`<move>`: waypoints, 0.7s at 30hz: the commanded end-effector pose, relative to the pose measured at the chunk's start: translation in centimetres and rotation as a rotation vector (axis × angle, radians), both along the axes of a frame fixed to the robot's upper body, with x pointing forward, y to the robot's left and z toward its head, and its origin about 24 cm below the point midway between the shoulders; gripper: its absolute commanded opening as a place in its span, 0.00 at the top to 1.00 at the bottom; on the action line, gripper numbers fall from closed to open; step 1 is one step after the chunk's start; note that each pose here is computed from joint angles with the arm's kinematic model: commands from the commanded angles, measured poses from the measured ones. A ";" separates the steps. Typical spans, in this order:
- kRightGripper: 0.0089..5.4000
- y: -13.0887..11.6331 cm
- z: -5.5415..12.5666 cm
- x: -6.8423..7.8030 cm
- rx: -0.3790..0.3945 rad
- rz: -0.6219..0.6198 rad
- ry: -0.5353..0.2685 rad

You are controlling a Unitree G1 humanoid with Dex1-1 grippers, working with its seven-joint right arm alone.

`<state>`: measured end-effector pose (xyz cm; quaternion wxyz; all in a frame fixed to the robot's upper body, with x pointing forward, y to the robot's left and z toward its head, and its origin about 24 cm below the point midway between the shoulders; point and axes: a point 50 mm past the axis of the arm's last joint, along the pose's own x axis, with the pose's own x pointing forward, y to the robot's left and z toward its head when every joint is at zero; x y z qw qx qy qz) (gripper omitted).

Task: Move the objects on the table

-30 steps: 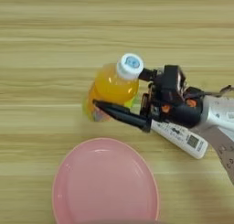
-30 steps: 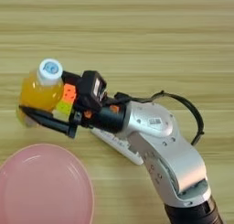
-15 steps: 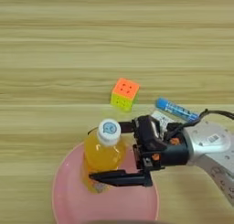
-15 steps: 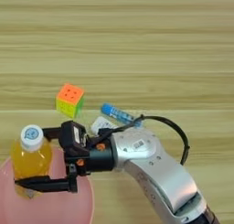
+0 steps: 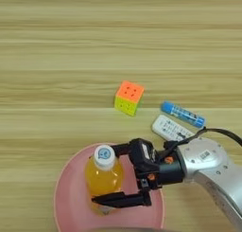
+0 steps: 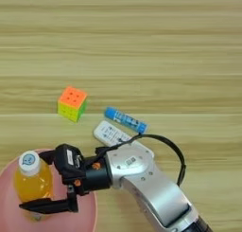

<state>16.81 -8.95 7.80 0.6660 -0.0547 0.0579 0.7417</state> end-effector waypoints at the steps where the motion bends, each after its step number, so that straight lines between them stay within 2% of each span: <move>1: 0.35 0.1 1.2 0.7 0.027 -0.013 -0.108; 8: 0.35 -0.2 0.6 0.9 0.014 -0.021 -0.092; 9: 0.29 -0.2 0.5 0.9 0.014 -0.019 -0.091; 14: 0.12 -0.3 0.4 0.9 0.011 -0.022 -0.103; 19: 0.00 -0.3 1.5 1.1 0.043 -0.039 -0.143; 21: 0.00 -0.4 2.2 1.1 0.059 -0.040 -0.167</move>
